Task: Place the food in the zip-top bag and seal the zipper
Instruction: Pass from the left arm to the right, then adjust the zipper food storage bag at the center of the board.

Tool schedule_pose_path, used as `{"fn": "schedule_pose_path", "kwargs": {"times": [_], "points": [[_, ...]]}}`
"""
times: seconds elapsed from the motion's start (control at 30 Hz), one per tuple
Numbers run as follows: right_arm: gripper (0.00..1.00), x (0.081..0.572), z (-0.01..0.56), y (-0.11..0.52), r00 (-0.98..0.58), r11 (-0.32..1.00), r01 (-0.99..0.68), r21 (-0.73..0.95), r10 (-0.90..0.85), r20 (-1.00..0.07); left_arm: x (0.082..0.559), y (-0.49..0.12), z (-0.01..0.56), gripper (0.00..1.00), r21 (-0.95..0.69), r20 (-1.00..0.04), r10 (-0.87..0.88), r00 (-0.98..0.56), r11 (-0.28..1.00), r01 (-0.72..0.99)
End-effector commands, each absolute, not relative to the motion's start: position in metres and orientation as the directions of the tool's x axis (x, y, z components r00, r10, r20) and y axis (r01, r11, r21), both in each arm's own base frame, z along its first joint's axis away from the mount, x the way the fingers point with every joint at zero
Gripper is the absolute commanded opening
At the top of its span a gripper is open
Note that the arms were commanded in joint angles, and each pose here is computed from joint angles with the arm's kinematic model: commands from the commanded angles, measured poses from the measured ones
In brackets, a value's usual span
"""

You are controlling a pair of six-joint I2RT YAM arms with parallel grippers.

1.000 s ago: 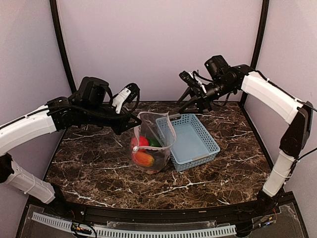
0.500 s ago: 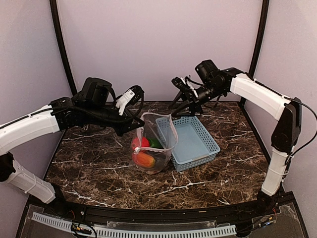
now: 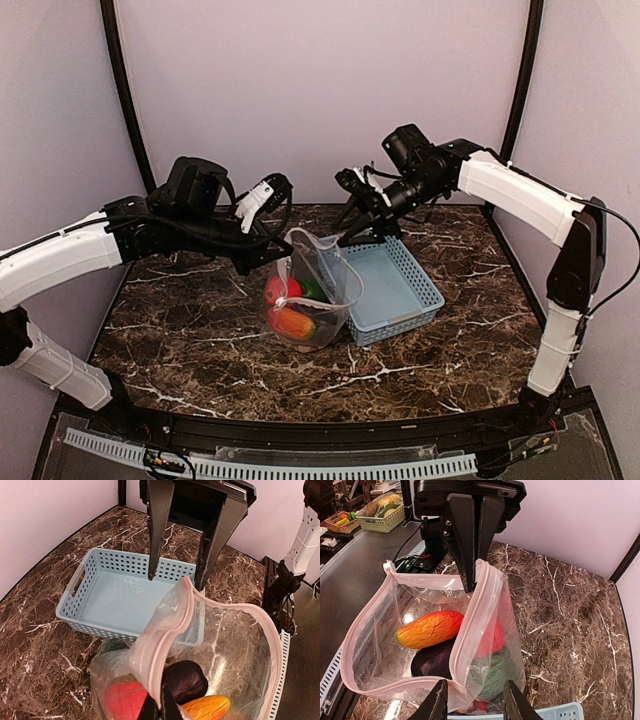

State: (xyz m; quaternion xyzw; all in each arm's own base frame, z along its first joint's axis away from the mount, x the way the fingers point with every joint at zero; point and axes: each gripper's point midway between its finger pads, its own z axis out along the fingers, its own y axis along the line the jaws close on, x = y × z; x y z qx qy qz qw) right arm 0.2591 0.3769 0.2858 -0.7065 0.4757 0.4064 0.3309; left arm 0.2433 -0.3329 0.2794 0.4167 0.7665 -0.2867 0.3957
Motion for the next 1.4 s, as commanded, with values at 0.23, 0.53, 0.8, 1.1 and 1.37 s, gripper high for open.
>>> {"fn": "schedule_pose_path", "kwargs": {"times": [0.23, 0.53, 0.8, 1.1, 1.37], "points": [[0.36, 0.24, 0.278, 0.369, 0.241, -0.391, -0.918, -0.069, -0.412, -0.879, 0.252, -0.321, 0.293, 0.01, -0.049, -0.877, 0.381, -0.293, 0.536, 0.843], [0.12, 0.24, 0.281, 0.372, 0.239, -0.374, -0.924, -0.074, -0.418, -0.876, 0.253, -0.323, 0.292, 0.01, -0.05, -0.874, 0.385, -0.297, 0.536, 0.843], [0.0, 0.253, 0.292, 0.372, 0.197, -0.312, -0.948, -0.063, -0.417, -0.887, 0.244, -0.307, 0.303, 0.48, -0.003, -0.867, 0.421, -0.268, 0.534, 0.846], [0.0, 0.269, 0.292, 0.362, 0.026, -0.23, -0.97, 0.075, -0.406, -0.913, 0.196, -0.256, 0.32, 0.73, -0.051, -0.971, 0.163, -0.173, 0.568, 0.821], [0.0, 0.276, 0.28, 0.353, -0.084, -0.171, -0.97, 0.172, -0.429, -0.9, 0.167, -0.252, 0.288, 0.7, -0.086, -0.962, 0.177, -0.206, 0.519, 0.85]]}}
